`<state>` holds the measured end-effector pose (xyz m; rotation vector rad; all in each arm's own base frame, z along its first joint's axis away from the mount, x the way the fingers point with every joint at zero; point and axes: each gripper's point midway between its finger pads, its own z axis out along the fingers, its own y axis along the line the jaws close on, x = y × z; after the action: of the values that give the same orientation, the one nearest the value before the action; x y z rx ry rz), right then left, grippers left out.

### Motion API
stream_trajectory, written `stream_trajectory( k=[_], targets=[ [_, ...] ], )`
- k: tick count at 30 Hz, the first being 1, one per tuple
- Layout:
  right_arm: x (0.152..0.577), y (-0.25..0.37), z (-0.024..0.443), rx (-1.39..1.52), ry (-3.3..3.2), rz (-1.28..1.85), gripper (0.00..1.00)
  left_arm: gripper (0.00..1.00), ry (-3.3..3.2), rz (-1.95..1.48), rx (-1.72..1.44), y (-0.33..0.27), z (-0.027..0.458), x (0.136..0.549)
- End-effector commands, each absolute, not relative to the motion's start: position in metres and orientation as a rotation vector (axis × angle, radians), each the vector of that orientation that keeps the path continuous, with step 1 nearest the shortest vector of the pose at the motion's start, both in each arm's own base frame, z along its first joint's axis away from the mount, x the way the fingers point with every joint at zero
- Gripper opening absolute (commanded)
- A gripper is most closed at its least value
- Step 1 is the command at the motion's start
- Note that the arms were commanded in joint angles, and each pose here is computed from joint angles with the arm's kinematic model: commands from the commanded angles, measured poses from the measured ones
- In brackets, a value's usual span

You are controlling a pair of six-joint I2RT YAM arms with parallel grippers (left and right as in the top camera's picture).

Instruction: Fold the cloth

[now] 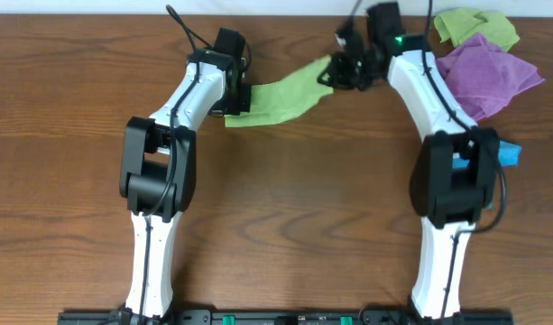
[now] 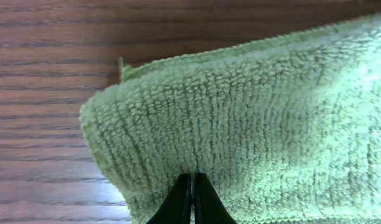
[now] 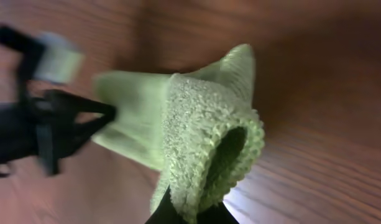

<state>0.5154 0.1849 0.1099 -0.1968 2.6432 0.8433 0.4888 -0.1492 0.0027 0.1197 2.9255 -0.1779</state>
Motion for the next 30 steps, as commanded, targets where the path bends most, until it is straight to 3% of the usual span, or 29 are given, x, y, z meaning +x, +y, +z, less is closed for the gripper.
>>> stream_trajectory(
  k=[1,8,16,30],
  targets=[
    [0.515,0.199,0.128,-0.293,2.601,0.715,0.01,0.06,2.972,-0.32,0.141,-0.183,-0.014,0.476],
    [0.504,0.216,0.125,-0.365,2.618,0.705,0.01,0.06,2.911,-0.395,0.198,-0.209,0.008,0.486],
    [0.498,0.209,0.118,-0.376,2.657,0.657,0.01,0.06,2.906,-0.32,0.18,-0.195,0.042,0.494],
    [0.507,0.227,0.091,-0.493,2.63,0.31,0.01,0.06,2.673,-0.334,-0.033,-0.131,0.22,0.493]
  ],
)
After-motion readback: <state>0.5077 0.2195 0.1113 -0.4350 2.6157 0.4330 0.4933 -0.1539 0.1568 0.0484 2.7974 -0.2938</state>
